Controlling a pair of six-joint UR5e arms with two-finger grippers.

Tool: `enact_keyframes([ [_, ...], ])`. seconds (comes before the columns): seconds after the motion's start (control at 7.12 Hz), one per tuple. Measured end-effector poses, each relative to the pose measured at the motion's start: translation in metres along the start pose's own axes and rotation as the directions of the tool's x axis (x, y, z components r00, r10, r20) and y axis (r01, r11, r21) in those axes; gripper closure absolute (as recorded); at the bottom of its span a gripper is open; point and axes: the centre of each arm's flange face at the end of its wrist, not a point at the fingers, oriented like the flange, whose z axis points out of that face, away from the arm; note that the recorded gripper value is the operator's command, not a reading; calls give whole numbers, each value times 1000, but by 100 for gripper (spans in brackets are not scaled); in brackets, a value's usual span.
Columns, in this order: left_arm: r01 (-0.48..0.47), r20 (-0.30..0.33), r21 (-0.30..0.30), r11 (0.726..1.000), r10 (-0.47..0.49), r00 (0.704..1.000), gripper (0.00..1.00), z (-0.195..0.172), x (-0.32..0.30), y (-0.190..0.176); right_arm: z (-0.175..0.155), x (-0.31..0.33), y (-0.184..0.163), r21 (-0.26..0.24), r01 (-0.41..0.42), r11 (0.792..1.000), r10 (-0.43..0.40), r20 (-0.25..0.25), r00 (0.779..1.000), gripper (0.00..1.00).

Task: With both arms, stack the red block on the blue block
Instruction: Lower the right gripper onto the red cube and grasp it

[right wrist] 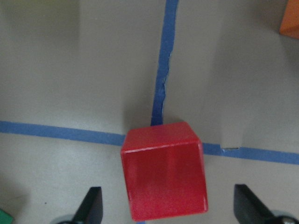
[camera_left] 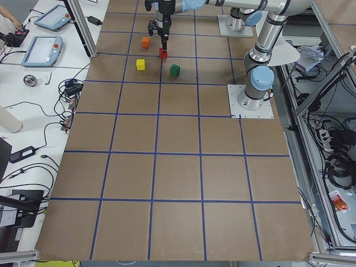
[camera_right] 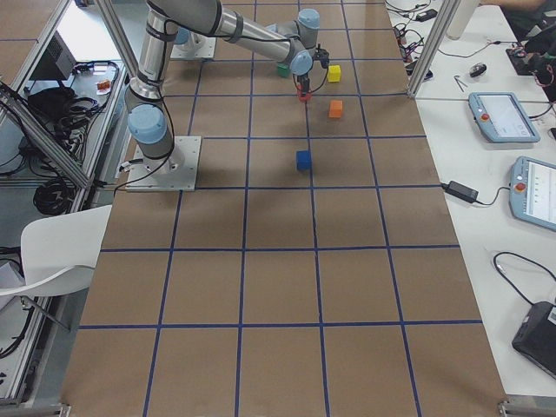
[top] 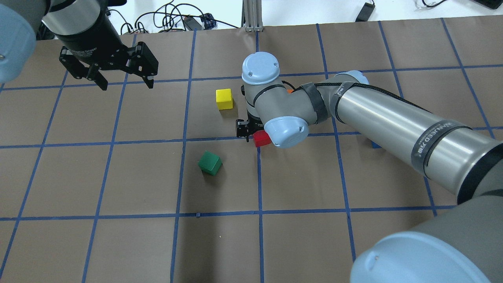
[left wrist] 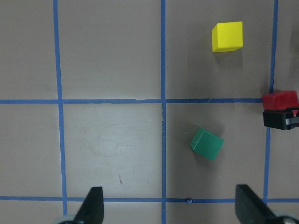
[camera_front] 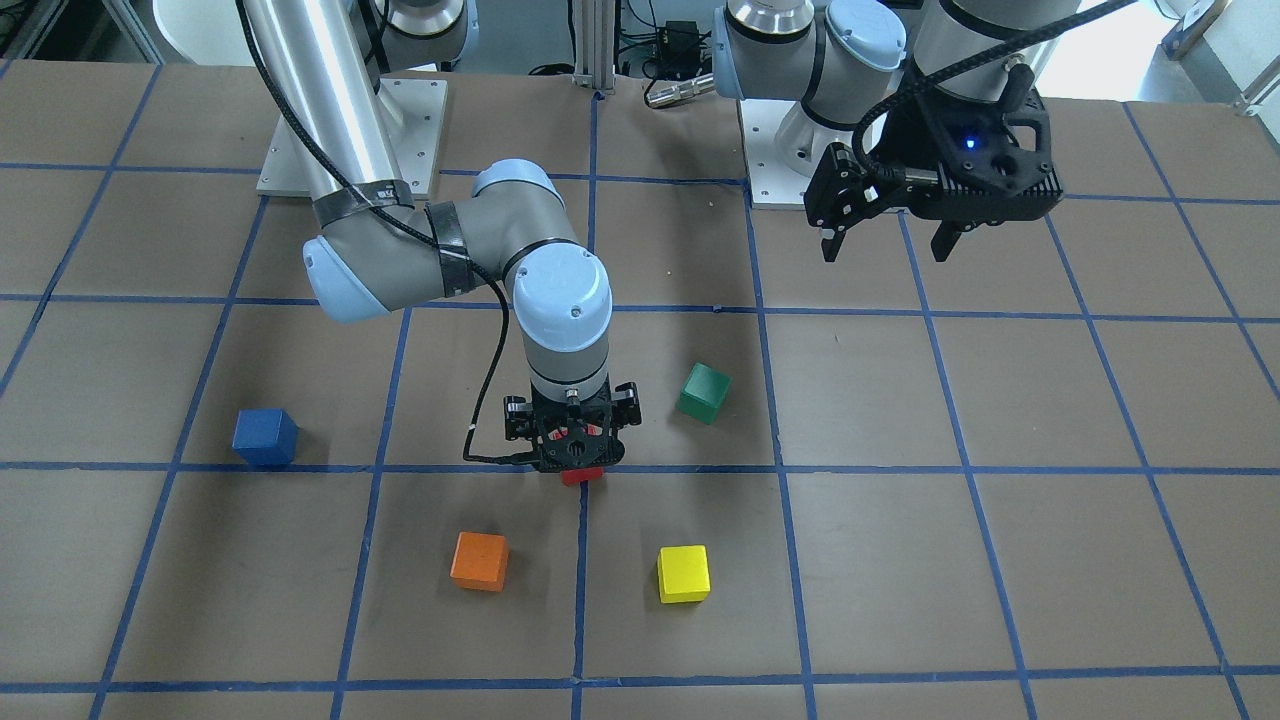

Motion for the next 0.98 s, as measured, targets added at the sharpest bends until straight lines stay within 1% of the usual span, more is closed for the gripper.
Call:
enact_keyframes([
  [0.14, 1, -3, 2, 1000, -1, 1000, 0, -1, 1, -2, 2, 0, 0, -4, 1, 1000, -1, -1, 1000, 82],
  [0.28, 1, -5, 3, 1000, -1, 1000, 0, -2, 1, -2, 4, 0, 0, -8, 3, 1000, -3, -1, 1000, 100],
  [0.7, 2, -4, -1, 1000, -2, 1000, 0, -1, 2, 0, -4, 0, -1, 2, 3, 1000, -3, 2, 1000, 100],
  [0.84, 2, -4, -1, 1000, -2, 1000, 0, -1, 2, 0, -15, 1, 0, 14, -1, 1000, 1, 4, 1000, 100],
  [0.98, 2, -4, -1, 1000, -2, 1000, 0, -1, 2, 0, -36, 8, 2, 22, -11, 1000, 11, 3, 1000, 100],
])
